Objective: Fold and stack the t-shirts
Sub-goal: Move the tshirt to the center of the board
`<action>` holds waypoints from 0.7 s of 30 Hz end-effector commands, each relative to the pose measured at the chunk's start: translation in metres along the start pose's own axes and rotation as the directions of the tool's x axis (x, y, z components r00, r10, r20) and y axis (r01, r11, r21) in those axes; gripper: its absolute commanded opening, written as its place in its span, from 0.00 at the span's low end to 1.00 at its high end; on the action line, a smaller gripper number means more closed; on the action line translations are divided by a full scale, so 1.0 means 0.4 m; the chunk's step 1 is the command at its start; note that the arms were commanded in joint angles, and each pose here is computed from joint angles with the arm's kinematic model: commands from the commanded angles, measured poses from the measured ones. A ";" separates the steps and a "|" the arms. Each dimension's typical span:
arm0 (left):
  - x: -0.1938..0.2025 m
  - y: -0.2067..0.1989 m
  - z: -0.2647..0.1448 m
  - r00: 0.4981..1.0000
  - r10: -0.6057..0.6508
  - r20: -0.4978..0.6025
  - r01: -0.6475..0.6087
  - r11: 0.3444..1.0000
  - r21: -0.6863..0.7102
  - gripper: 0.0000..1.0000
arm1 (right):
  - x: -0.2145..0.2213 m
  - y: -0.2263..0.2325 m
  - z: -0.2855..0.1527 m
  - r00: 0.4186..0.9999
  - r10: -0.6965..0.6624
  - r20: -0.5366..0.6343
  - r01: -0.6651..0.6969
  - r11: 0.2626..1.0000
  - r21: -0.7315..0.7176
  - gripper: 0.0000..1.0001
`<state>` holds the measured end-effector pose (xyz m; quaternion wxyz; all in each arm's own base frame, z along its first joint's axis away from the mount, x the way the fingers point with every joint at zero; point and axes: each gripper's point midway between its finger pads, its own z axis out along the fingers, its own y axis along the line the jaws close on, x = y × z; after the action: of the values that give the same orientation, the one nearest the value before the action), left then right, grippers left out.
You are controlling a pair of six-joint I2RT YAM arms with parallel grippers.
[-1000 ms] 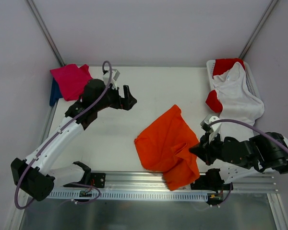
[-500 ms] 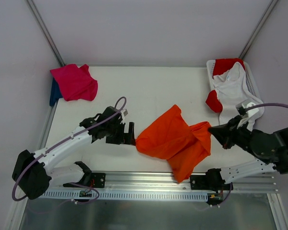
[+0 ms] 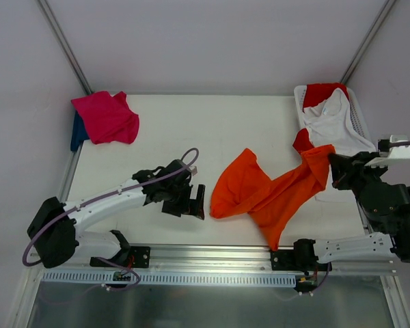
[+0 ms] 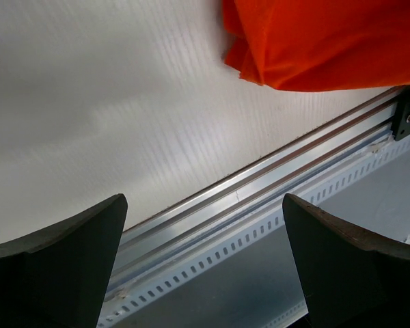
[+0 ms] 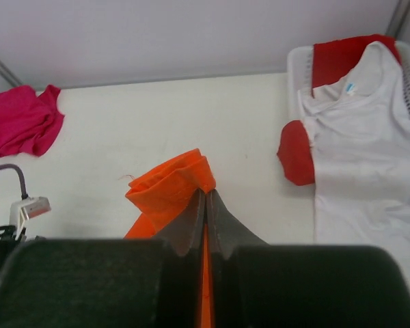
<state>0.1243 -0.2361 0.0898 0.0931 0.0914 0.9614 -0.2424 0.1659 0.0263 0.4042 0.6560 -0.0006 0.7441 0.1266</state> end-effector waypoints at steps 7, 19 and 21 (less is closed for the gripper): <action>-0.103 -0.174 0.044 0.990 0.123 0.073 -0.129 0.988 0.085 0.99 | -0.149 -0.148 -0.017 0.945 -0.235 0.228 0.151 0.930 0.334 0.00; -0.097 -0.332 0.238 0.982 0.184 -0.048 -0.177 0.977 0.117 0.97 | -0.020 -0.019 0.024 0.947 -0.276 0.161 0.230 0.938 0.257 0.00; -0.093 -0.352 0.250 0.983 0.174 -0.051 -0.166 0.977 0.133 0.96 | 0.006 -0.005 0.030 0.946 -0.296 0.136 0.255 0.933 0.255 0.01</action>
<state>0.1426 -0.3908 0.0590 0.0787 0.2010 0.9412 -0.2601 0.1709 0.0534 0.3884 0.6760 -0.0144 0.7357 0.0395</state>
